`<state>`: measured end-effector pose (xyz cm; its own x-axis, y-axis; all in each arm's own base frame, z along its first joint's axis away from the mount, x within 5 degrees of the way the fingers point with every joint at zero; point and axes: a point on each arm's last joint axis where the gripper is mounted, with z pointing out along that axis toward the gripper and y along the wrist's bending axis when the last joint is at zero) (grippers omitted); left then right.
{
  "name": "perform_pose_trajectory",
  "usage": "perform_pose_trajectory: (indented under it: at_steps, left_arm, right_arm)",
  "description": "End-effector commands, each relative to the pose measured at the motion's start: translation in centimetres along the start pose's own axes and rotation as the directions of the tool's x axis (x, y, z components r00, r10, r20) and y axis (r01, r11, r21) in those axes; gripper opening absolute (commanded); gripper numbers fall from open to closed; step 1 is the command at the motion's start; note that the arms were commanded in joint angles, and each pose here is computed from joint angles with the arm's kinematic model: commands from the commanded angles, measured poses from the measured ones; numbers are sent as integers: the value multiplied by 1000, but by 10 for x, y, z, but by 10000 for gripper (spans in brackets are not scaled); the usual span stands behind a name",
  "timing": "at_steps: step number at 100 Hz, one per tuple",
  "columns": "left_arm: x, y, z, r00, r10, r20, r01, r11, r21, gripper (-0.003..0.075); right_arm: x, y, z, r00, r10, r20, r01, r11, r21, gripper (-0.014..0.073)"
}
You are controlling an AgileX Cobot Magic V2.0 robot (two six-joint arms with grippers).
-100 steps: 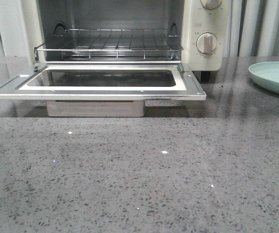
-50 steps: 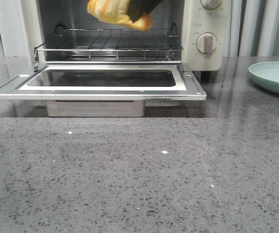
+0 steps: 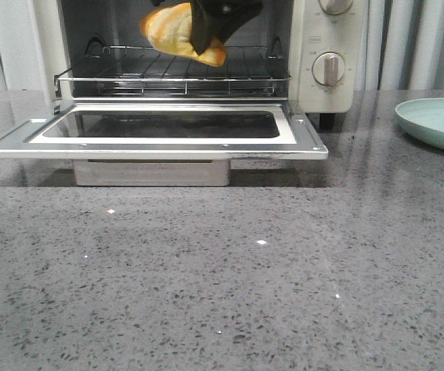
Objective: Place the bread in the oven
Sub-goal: 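Carry the croissant with the right gripper into the oven above the rack, then lower the croissant onto the wire rack and open the right gripper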
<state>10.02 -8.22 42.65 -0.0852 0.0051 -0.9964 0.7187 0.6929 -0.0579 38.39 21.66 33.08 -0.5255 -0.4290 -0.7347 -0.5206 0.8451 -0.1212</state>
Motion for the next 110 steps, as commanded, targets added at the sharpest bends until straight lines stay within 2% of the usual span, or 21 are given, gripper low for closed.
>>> perform_pose_trajectory:
  at_steps: [1,7,13,26,36,45,54,64,67,74,82,90,102,110]
  left_arm:
    - [-14,0,-4,997,-22,77,23,1000,-15,-22]
    - [-14,0,-4,997,-22,77,23,1000,-15,-22]
    - [-14,0,-4,997,-22,77,23,1000,-15,-22]
    - [-14,1,-4,997,7,74,-4,999,-36,-22]
    - [-15,2,-6,996,20,82,-16,999,-50,-22]
    - [-17,1,-11,994,31,105,-25,998,-60,-22]
    - [-13,-1,-18,992,47,115,-39,997,-69,-22]
    - [1,-4,-32,991,57,122,-46,994,-95,-22]
    - [6,-4,-35,991,50,127,-37,993,-108,-22]
    - [22,-4,-46,987,41,156,-17,989,-149,-22]
    - [40,-2,-58,974,48,223,-2,979,-203,-22]
    - [59,0,-66,960,57,274,14,968,-251,-22]
    - [84,7,-68,951,61,304,37,950,-309,-22]
    - [96,10,-65,956,54,288,45,945,-325,-22]
  right_arm:
    - [-25,-8,-35,988,-5,156,0,999,33,345]
    - [-25,-8,-35,988,-5,156,0,999,33,465]
    - [-25,-8,-36,988,1,153,-5,1000,28,512]
    - [-24,-6,-45,990,31,137,-32,999,3,505]
    - [-19,-4,-57,996,56,67,-55,998,-24,505]
    - [-12,3,-70,996,79,-30,-80,994,-68,425]
    - [-2,10,-86,994,61,-88,-68,994,-83,221]
    - [8,16,-123,999,46,-2,-46,995,-93,-41]
    - [13,17,-135,998,46,37,-42,994,-97,-75]
    - [29,15,-166,988,55,142,-41,995,-95,-43]
    - [58,12,-197,967,43,249,-26,997,-73,-48]
    - [93,7,-238,921,-18,389,21,1000,-2,-48]
    - [145,1,-275,855,-62,515,25,997,78,-48]
    - [175,-2,-289,833,-58,551,-4,994,111,-48]
